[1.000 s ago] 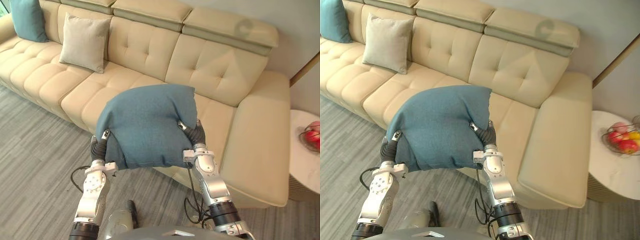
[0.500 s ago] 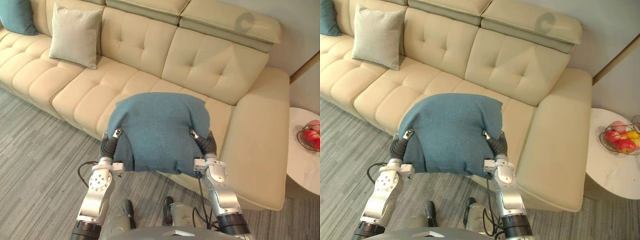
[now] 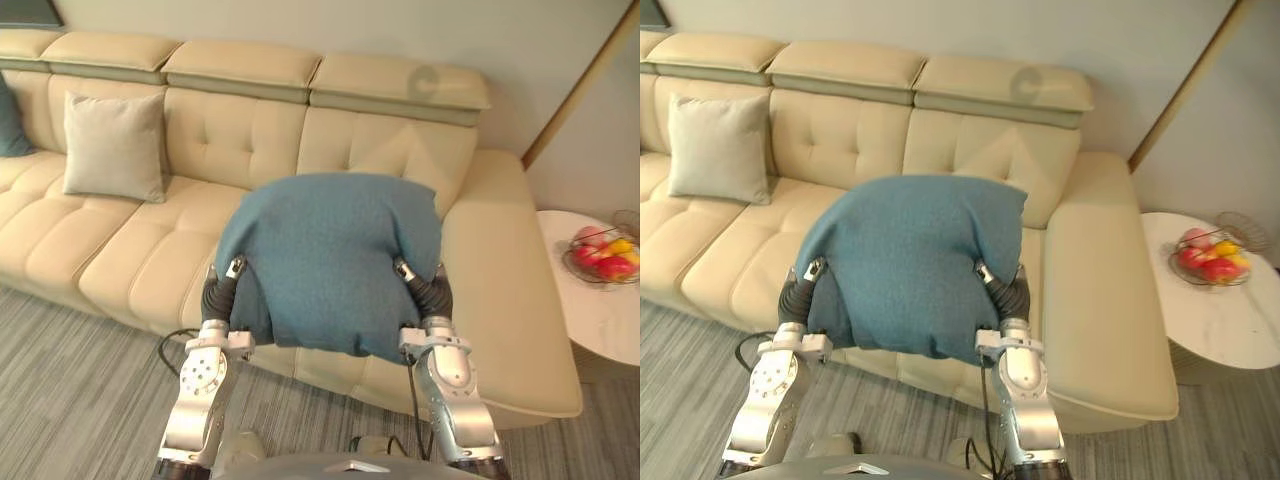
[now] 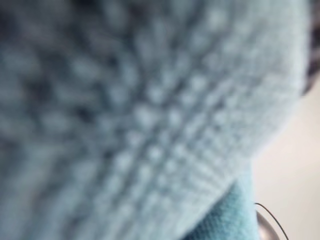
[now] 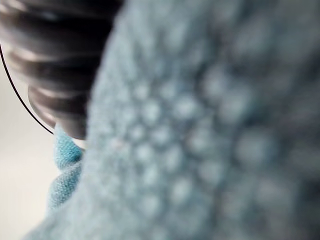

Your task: Pick up cushions and gather them together orderly.

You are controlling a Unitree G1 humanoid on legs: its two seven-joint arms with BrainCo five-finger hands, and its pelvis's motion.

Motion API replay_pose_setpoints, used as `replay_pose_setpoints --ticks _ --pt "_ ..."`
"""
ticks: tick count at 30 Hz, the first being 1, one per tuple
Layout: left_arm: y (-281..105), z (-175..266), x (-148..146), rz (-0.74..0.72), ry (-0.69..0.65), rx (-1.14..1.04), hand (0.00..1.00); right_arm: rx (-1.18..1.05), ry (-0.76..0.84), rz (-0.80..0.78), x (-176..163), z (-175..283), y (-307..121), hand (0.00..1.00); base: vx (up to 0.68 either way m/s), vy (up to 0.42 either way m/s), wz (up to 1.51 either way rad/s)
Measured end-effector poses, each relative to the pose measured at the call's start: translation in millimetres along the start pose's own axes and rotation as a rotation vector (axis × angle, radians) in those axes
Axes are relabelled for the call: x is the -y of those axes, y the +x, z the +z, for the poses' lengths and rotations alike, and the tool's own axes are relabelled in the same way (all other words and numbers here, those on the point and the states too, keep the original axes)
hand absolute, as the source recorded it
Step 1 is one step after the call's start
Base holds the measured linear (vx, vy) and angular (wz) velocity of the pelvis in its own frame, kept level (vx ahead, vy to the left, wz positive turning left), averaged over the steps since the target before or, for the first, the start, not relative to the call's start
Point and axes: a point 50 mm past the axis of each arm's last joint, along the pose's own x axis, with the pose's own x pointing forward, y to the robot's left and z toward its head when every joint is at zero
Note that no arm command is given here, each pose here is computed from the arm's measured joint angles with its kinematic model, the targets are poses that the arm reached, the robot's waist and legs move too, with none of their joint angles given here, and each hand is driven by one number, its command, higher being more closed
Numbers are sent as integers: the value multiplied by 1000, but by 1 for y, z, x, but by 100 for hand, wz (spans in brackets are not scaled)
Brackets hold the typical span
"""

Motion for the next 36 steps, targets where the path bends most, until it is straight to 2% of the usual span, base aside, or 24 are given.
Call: replay_pose_setpoints --ticks 8,14,22,28,33,36 --pt "-7 -6 -7 6 24 -33 100 -30 -14 26 -3 -7 -1 100 -49 132 -79" --pt "-6 -6 -23 64 42 -34 100 -128 -40 111 -16 -33 13 100 -48 24 -101" --pt "-7 -8 -14 25 32 -47 100 -139 -75 115 -3 -34 9 100 17 -64 27" --pt "-23 -15 -20 82 -10 -84 100 -76 -41 140 -9 -16 -3 100 187 -181 3" --pt "-23 -16 -14 68 -28 -87 100 -88 -56 121 -3 -20 -1 100 211 87 -46" --pt "-23 -24 -15 44 4 -123 100 -143 -55 97 1 -32 -6 100 171 181 -19"
